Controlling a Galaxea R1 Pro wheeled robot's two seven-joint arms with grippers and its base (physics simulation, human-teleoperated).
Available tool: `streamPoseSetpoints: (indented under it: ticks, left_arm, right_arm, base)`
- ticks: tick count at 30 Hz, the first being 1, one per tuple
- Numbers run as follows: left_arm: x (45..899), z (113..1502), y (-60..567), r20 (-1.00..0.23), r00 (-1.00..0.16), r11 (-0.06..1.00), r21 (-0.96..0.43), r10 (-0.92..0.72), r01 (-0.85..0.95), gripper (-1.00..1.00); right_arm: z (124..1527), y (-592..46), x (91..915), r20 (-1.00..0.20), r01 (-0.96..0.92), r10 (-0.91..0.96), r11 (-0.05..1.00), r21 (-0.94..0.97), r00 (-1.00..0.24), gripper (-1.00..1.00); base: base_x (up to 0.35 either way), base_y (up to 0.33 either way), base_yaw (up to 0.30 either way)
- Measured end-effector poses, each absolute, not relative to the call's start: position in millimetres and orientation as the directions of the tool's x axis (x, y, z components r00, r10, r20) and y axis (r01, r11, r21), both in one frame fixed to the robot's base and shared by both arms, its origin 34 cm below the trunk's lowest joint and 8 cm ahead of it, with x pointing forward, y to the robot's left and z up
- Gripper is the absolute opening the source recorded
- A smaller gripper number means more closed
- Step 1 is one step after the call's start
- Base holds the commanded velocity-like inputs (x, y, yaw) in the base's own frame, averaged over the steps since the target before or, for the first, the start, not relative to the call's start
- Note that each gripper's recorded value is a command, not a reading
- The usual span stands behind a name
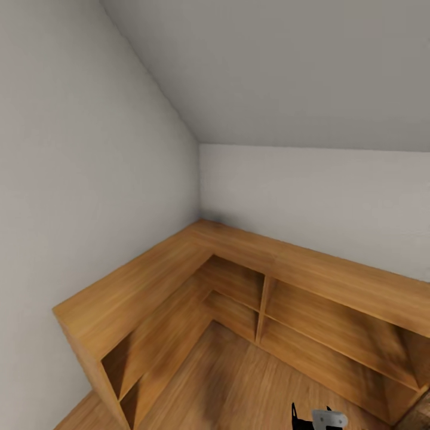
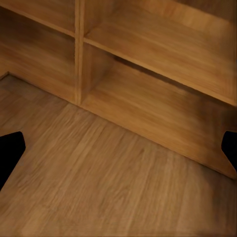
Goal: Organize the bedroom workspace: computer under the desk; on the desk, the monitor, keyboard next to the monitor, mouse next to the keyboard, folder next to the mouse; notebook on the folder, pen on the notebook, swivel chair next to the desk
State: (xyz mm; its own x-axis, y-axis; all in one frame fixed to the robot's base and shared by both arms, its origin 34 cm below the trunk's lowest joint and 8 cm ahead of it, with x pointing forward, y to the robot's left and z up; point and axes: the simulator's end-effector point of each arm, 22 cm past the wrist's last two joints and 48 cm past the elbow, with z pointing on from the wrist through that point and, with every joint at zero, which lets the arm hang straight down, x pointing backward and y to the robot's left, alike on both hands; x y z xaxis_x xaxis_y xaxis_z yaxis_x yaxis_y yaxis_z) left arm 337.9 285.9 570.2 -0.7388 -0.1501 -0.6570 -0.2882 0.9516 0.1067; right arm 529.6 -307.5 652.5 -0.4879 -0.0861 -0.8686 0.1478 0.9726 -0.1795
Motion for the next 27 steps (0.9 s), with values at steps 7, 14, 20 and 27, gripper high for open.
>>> streamPoseSetpoints:
  ticks: [7, 14, 20, 27]
  left_arm:
    - [335.2, 568.5, 283.1, -0.65, -0.744, 0.952, 0.105, -0.152, -0.287, 1.0]
    - [335.3, 568.4, 284.8, -0.651, -0.744, 0.952, 0.108, -0.151, -0.287, 1.0]
    - [335.3, 568.6, 285.1, -0.651, -0.744, 0.952, 0.108, -0.151, -0.287, 1.0]
    - [335.1, 568.5, 284.9, -0.65, -0.744, 0.952, 0.108, -0.151, -0.287, 1.0]
  right_arm:
    - [649.5, -308.6, 527.3, -0.864, 0.148, -0.089, 0.971, -0.185, -0.496, 1.0]
    - [646.2, -306.8, 526.3, -0.856, 0.134, -0.093, 0.973, -0.186, -0.508, 1.0]
    - [642.6, -305.0, 524.6, -0.847, 0.122, -0.095, 0.975, -0.185, -0.524, 1.0]
    - [641.0, -305.0, 523.5, -0.842, 0.12, -0.094, 0.975, -0.185, -0.531, 1.0]
  base:
    - [0.221, 0.0, -0.138]
    - [0.021, 0.0, -0.264]
    - [0.053, 0.05, -0.269]
    - [0.22, 0.227, -0.269]
